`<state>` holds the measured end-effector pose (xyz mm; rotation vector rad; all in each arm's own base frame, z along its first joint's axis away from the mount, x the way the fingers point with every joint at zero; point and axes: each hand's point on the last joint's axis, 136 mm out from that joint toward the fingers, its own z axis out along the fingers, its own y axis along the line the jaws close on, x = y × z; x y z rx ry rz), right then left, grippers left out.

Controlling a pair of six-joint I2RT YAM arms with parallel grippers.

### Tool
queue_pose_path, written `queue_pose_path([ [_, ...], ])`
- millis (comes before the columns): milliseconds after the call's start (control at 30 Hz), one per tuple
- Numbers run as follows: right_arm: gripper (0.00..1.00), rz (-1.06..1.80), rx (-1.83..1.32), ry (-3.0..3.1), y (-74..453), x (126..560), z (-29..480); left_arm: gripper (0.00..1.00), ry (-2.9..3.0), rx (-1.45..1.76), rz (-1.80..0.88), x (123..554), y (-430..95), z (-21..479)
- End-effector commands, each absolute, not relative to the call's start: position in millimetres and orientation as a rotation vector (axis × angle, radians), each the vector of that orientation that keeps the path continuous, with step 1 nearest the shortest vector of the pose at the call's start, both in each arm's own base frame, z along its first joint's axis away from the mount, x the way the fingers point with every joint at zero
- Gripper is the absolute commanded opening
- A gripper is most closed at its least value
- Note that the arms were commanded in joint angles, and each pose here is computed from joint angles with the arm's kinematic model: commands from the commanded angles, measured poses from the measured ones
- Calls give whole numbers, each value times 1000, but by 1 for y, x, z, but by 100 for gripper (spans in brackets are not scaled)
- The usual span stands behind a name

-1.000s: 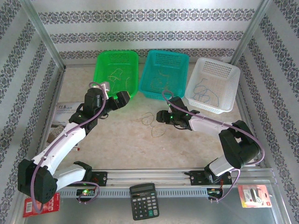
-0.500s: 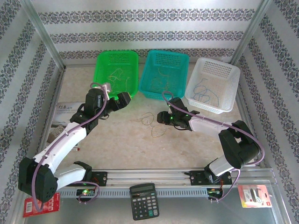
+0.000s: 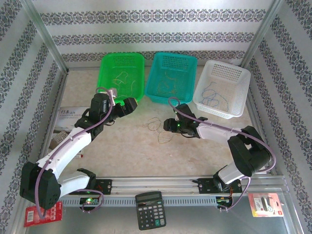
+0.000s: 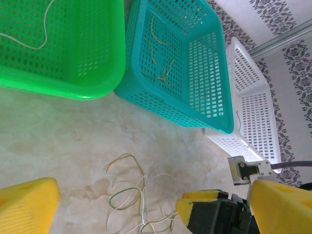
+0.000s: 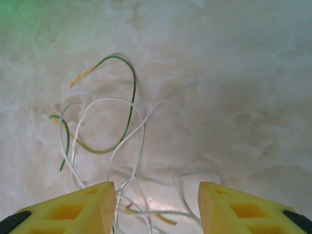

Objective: Untangle the cables

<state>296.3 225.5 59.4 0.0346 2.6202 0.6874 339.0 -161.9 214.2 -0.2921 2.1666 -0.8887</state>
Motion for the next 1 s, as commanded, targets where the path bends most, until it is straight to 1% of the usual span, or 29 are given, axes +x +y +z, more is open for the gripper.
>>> queue_pose_path([
  [0, 46, 679, 37, 2603, 222, 289, 66, 100, 2143, -304, -913, 342, -162, 216],
  [133, 43, 674, 40, 2617, 220, 285, 62, 100, 2143, -304, -923, 343, -163, 215],
  [400, 42, 653, 38, 2636, 222, 287, 53, 100, 2139, -311, -934, 344, -164, 215],
  [567, 38, 664, 27, 2648, 226, 289, 48, 100, 2137, -309, -936, 344, -165, 216],
  [667, 32, 670, 23, 2649, 228, 290, 47, 100, 2138, -308, -934, 344, -164, 215],
  [733, 25, 673, 23, 2648, 228, 290, 48, 100, 2137, -306, -934, 344, -165, 215],
  [767, 21, 676, 20, 2644, 228, 290, 49, 100, 2137, -307, -933, 344, -164, 215],
  [867, 3, 691, 15, 2632, 229, 289, 56, 100, 2139, -308, -932, 344, -164, 214],
  [900, 0, 697, 15, 2625, 229, 288, 59, 100, 2138, -309, -931, 344, -164, 214],
  [967, 0, 714, 15, 2602, 230, 288, 69, 100, 2137, -309, -932, 344, -164, 214],
])
